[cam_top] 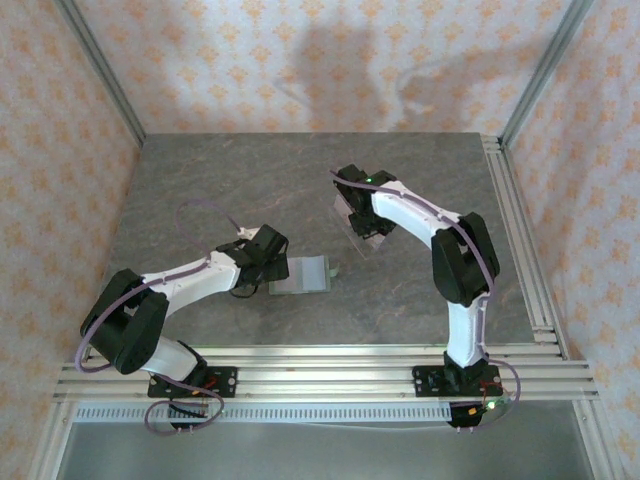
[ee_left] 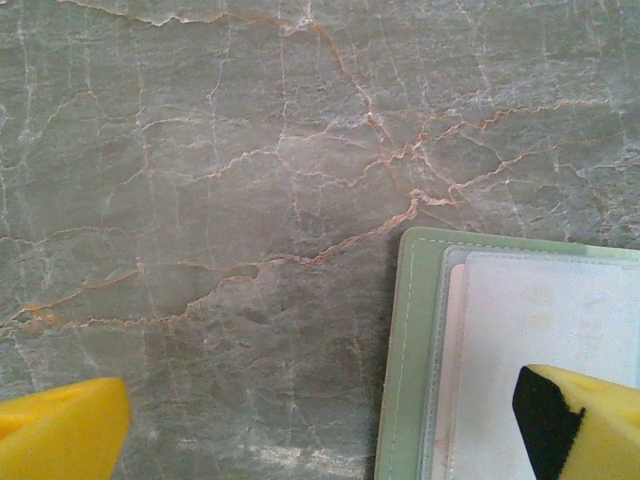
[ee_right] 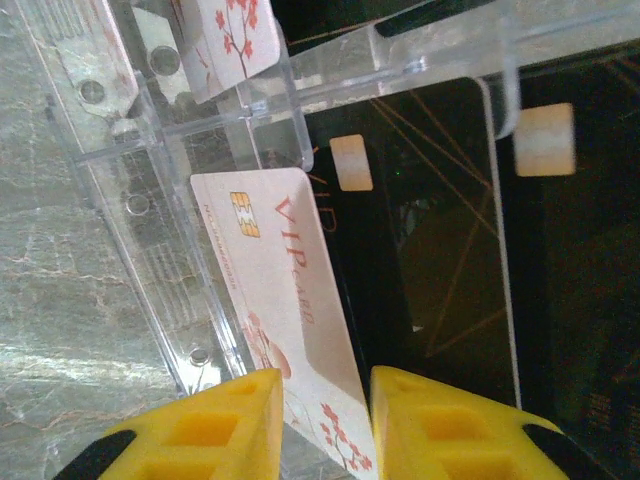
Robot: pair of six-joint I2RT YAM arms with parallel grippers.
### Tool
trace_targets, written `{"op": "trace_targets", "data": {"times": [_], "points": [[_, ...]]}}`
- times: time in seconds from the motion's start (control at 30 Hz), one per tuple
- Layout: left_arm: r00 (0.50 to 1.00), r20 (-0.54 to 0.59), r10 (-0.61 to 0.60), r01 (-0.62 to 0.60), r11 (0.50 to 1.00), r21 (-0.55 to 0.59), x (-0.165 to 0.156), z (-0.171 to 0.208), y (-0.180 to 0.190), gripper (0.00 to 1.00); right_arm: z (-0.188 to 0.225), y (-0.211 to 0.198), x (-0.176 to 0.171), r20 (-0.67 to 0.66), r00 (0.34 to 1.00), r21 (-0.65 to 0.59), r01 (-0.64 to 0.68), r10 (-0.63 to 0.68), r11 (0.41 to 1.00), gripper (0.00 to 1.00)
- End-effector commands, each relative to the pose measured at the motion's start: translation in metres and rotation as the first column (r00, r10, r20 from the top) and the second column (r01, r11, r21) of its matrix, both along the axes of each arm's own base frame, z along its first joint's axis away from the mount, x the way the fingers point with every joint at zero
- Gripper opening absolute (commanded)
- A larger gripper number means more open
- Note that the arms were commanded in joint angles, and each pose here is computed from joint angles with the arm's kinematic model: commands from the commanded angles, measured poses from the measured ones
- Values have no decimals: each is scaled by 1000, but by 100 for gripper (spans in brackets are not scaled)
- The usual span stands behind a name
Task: Put the credit cards into the card holder
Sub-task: Pick up the credit card from the storage box.
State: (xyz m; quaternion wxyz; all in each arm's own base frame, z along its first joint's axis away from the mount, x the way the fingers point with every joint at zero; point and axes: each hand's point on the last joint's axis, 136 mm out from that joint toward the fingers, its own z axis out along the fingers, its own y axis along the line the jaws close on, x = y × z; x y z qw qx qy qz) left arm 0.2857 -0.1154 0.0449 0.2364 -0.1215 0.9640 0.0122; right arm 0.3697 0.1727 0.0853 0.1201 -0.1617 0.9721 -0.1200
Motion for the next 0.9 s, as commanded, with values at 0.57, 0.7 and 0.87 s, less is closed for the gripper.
{"op": "trace_targets", "data": {"times": [0.57, 0.7, 0.87], "points": [[1000, 25, -3, 3, 1000, -12, 5, 2, -1, 100, 13, 14, -1, 2, 1000, 107, -1, 1, 994, 18], [1000, 24, -4, 4, 1000, -12, 5, 2, -1, 100, 18, 17, 0, 10, 1000, 132, 1, -2, 991, 18], [1000, 23, -3, 3, 1000, -15, 5, 1, -2, 100, 21, 21, 1, 16, 1000, 155, 3, -5, 988, 18]]}}
